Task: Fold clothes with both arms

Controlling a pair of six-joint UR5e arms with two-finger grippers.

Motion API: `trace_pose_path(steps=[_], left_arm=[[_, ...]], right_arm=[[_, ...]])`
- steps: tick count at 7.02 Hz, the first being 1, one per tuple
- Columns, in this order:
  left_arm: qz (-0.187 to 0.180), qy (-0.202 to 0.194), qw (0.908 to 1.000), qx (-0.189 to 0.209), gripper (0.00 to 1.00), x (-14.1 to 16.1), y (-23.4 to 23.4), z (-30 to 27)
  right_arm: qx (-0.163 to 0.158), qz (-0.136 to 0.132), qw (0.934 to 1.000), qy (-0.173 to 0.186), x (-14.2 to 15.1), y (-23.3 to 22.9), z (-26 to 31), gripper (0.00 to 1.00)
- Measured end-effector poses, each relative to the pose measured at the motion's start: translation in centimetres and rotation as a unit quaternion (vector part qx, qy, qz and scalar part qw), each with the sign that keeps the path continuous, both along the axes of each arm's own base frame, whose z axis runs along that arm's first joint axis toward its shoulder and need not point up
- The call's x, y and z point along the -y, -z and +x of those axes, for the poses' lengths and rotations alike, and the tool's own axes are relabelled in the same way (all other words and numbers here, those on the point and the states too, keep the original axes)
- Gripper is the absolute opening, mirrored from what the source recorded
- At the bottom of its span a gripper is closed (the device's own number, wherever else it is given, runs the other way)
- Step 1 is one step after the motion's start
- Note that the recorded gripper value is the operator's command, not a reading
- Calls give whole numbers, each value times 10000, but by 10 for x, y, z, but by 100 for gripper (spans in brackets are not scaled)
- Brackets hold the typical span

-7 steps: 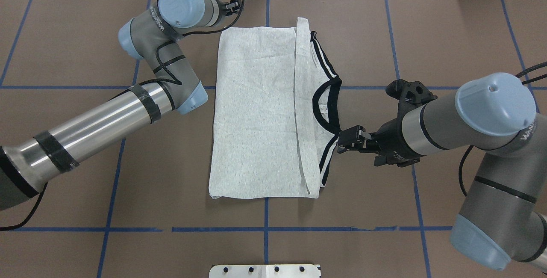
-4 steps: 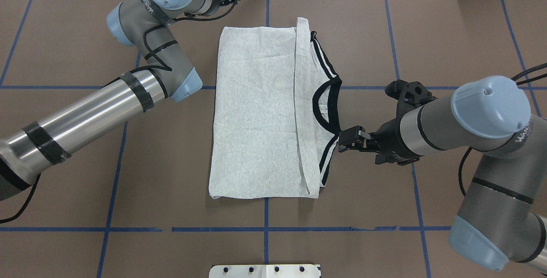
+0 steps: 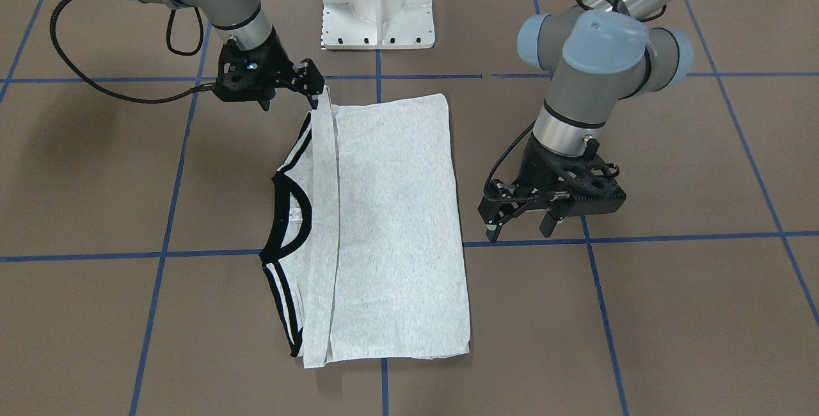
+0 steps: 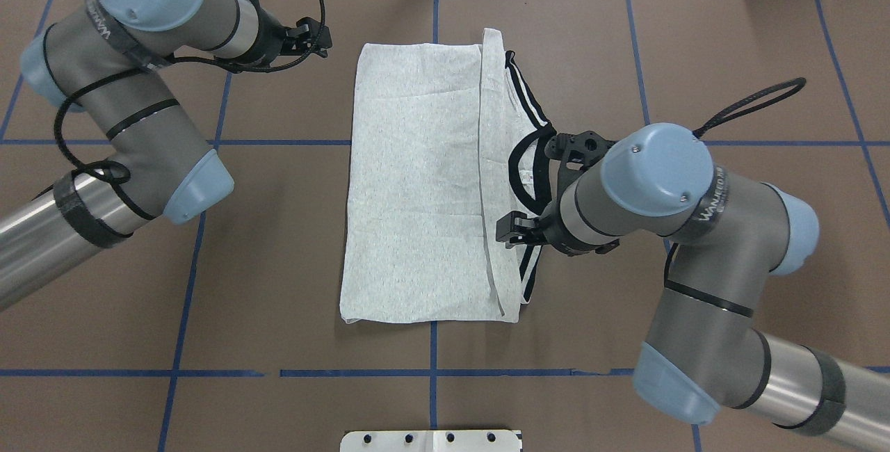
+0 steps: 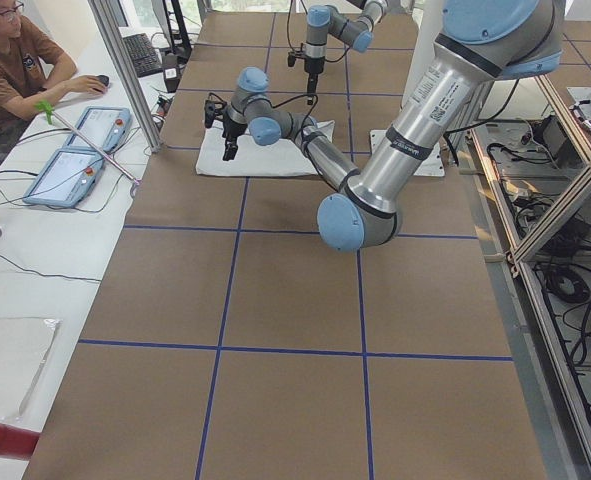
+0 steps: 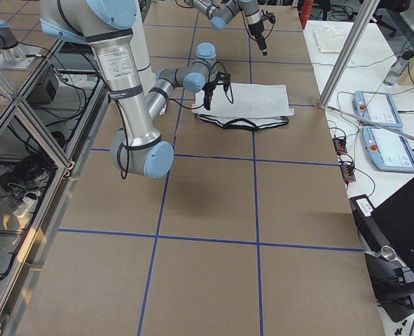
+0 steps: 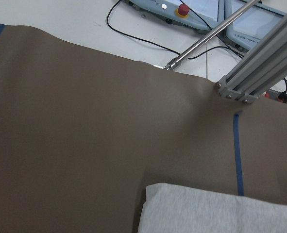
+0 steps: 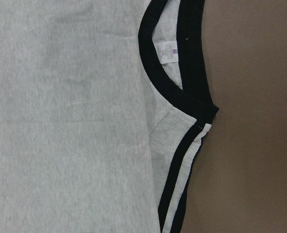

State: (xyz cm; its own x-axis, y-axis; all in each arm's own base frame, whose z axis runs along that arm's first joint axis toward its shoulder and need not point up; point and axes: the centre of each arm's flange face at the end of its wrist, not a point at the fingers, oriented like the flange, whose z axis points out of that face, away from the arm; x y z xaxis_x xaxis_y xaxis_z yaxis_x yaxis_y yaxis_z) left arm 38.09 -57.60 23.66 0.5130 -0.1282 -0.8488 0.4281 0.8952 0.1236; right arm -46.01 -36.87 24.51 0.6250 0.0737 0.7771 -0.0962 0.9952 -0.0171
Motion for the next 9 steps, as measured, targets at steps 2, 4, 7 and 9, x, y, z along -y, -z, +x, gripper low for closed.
trace_pose_path(steps=[2,4,7,9], left_arm=[[-18,-94,9999,-38,100,-24,-5,-15],[-16,-122,9999,-48,100,-29,-8,-17],[-17,-136,9999,-48,100,-31,-10,-16],[-23,-170,9998,-44,100,-34,-11,-11]], right_arm=[[-569,309,9977,179,6,14,-56,100],[-845,406,9951,323,7,10,-92,100],[-1141,649,9885,748,9,-12,-111,100],[-1276,701,9852,906,9,-27,-114,100]])
